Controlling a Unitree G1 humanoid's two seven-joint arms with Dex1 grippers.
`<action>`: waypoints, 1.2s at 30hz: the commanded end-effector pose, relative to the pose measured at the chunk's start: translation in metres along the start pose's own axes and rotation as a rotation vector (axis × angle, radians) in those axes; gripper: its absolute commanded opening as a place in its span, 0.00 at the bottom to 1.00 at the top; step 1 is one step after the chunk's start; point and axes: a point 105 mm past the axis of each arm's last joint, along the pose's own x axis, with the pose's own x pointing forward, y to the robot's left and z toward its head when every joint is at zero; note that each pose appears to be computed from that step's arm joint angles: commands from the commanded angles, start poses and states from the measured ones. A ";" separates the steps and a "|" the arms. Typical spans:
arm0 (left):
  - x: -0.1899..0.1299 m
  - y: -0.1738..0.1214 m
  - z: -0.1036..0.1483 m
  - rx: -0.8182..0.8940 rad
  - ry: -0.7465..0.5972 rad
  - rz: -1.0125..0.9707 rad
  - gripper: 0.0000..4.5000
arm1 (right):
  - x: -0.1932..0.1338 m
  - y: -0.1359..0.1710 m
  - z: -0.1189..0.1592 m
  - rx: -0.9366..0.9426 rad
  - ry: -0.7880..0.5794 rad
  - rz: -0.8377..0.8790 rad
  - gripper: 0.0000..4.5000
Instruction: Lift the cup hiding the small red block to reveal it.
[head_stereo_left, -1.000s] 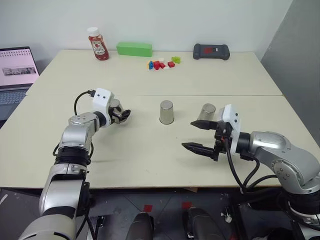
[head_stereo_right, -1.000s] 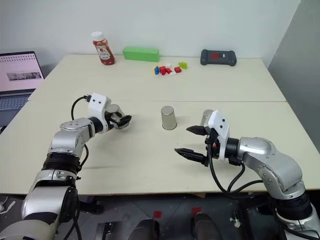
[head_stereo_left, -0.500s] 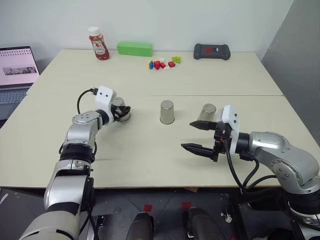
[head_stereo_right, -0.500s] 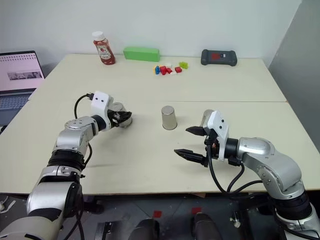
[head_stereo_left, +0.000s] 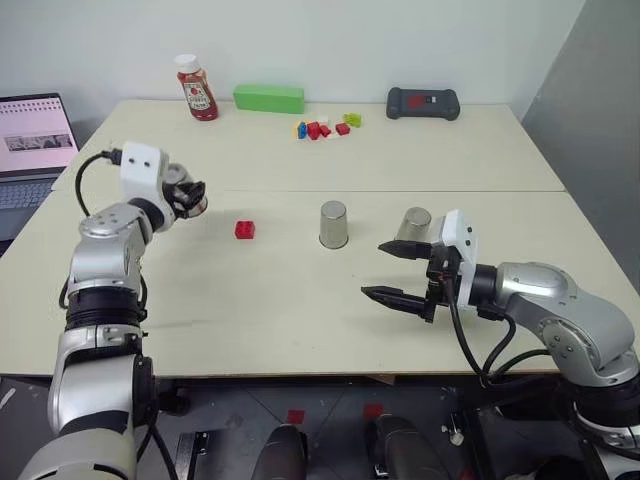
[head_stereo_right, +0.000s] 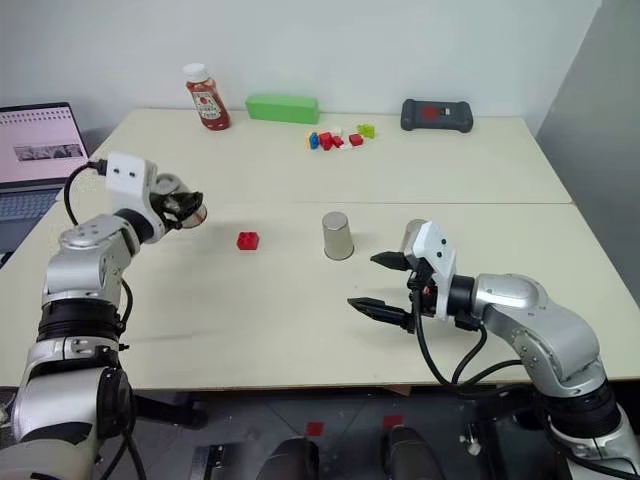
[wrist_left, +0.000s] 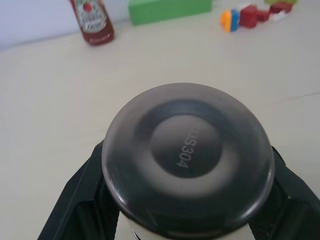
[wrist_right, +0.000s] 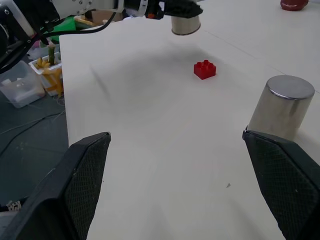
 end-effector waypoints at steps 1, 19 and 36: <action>0.001 0.007 0.000 -0.024 -0.027 0.039 0.61 | 0.001 0.002 0.012 -0.046 -0.037 0.020 1.00; 0.007 0.005 0.009 -0.100 -0.090 0.032 1.00 | -0.001 0.000 0.014 -0.055 -0.031 0.011 1.00; -0.080 -0.034 0.050 0.212 -0.190 -0.326 1.00 | -0.019 -0.011 0.006 -0.084 -0.034 -0.082 1.00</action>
